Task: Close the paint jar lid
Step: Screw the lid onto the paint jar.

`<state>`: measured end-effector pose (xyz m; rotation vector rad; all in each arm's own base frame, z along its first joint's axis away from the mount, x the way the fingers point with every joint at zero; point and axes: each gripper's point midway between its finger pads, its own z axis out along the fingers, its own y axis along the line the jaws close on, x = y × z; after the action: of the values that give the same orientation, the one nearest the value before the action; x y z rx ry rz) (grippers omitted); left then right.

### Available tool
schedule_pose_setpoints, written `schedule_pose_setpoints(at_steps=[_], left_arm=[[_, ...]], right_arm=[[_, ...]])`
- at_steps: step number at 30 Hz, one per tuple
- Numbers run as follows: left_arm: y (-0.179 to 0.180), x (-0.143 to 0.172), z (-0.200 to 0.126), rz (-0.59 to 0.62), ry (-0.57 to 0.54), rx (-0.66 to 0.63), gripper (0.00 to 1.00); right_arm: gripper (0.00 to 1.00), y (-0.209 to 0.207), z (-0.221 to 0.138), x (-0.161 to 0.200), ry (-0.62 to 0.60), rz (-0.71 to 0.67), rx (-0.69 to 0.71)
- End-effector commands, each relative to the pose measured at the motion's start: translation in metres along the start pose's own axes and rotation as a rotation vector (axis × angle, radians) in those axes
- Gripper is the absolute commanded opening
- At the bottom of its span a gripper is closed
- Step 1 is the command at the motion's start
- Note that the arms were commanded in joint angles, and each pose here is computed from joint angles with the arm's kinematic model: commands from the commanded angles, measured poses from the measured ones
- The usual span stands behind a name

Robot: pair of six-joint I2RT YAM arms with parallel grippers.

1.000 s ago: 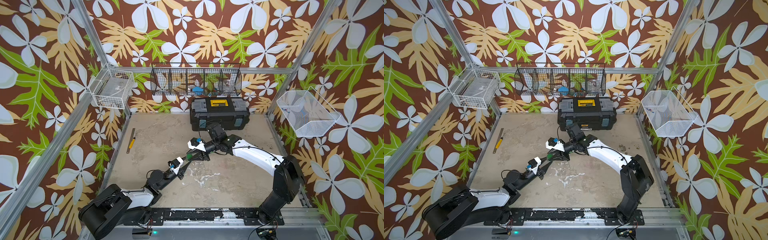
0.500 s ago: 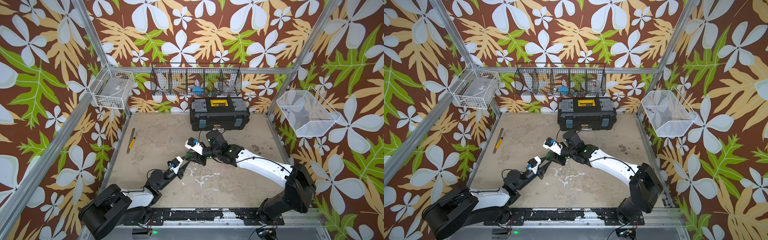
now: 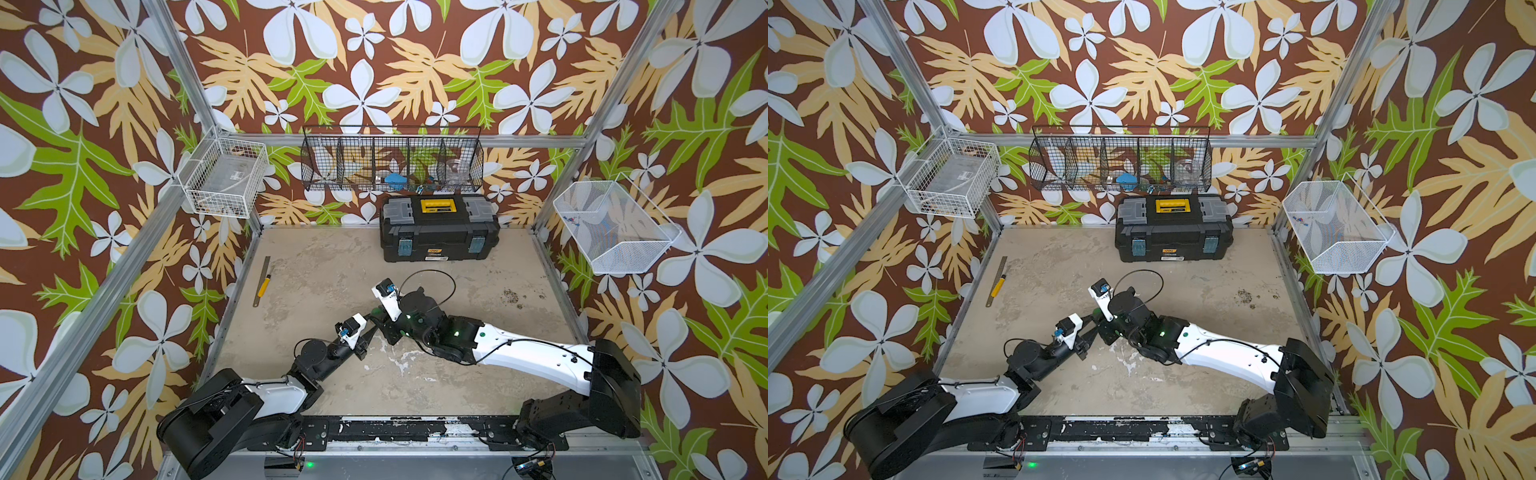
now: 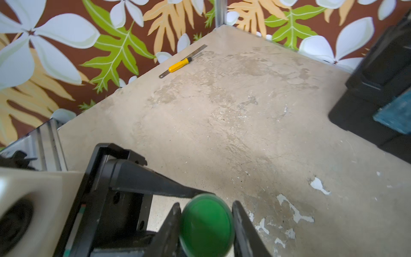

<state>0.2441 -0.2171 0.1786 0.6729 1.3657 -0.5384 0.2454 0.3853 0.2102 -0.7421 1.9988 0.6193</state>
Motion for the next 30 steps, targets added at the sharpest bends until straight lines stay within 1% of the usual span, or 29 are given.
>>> schedule_pose_setpoints(at_steps=[1, 6, 9, 13, 15, 19, 22, 30], left_arm=[[-0.002, -0.020, 0.000, 0.017, -0.077, 0.016, 0.22], [-0.002, -0.020, 0.000, 0.017, -0.078, 0.016, 0.22], [-0.002, -0.020, 0.000, 0.016, -0.077, 0.016, 0.22], [-0.002, -0.020, 0.000, 0.017, -0.078, 0.016, 0.22], [-0.002, -0.020, 0.000, 0.017, -0.077, 0.015, 0.22], [-0.002, -0.020, 0.000, 0.018, -0.077, 0.015, 0.22], [-0.002, -0.019, 0.000, 0.017, -0.076, 0.015, 0.22], [-0.002, -0.019, 0.000, 0.017, -0.076, 0.016, 0.22]], right_arm=[[0.34, 0.005, 0.000, -0.001, -0.032, 0.149, 0.051], [0.35, 0.019, 0.000, 0.001, -0.040, 0.229, 0.044], [0.40, 0.023, -0.001, -0.001, -0.040, 0.230, 0.037], [0.43, 0.021, -0.004, -0.005, -0.049, 0.223, 0.050], [0.46, 0.019, -0.005, -0.006, -0.051, 0.221, 0.056], [0.57, 0.016, -0.007, -0.007, -0.050, 0.209, 0.078], [0.62, 0.013, -0.012, -0.013, -0.061, 0.186, 0.091], [0.69, -0.007, -0.035, -0.039, -0.112, 0.091, 0.125]])
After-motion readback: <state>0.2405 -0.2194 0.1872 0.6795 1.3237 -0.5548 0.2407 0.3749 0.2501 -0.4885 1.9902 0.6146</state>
